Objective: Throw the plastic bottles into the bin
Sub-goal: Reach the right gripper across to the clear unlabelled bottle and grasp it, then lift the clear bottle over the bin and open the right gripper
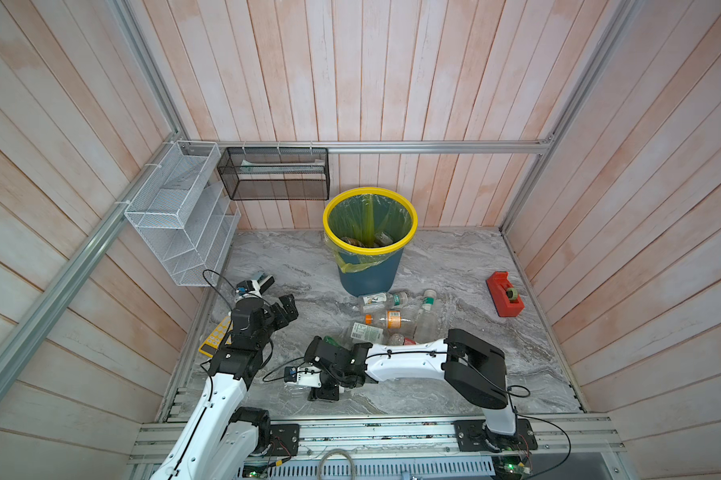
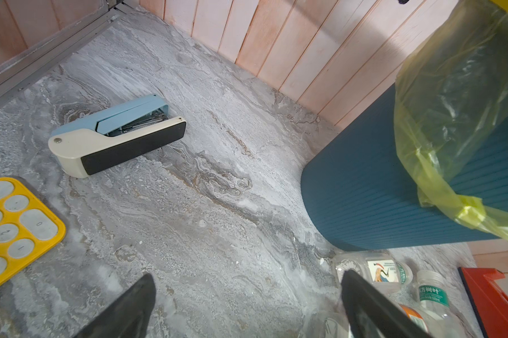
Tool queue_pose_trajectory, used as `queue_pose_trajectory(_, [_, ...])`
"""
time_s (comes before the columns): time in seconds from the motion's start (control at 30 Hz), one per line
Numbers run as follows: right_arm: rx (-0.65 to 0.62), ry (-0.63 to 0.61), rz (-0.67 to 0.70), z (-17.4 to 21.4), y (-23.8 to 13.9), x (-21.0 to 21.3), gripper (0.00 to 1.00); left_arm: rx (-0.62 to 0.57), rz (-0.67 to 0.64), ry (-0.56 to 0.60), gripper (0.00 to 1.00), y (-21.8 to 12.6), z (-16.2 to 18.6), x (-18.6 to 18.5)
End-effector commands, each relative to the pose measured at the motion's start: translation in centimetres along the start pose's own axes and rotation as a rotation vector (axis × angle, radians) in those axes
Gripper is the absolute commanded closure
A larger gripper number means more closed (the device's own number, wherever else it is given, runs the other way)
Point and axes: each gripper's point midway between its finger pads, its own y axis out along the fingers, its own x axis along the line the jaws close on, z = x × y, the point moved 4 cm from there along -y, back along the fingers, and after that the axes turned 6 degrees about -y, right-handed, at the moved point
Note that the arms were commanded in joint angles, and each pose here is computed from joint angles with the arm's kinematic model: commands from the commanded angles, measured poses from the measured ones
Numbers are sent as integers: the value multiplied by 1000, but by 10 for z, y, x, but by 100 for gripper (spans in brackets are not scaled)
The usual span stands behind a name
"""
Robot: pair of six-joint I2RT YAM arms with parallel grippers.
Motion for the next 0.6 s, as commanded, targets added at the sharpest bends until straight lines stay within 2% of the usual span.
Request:
queue_pose_trajectory(0.0, [-108, 3, 47, -23, -33, 0, 52, 2, -8, -9, 0, -2, 3, 4])
queue_pose_trajectory(0.13, [-249, 34, 164, -36, -82, -7, 57, -20, -8, -19, 0, -4, 0, 5])
queue_pose_trajectory(0.3, [-438, 99, 418, -40, -170, -21, 60, -41, 34, -4, 0, -8, -3, -1])
queue_pose_trajectory(0.47, [-743, 180, 808, -36, -302, -32, 61, -23, 74, 23, 0, -7, 4, -6])
queue_pose_trajectory(0.57, [-874, 218, 1032, -19, -364, -36, 59, -28, 80, 38, 0, -8, 7, -10])
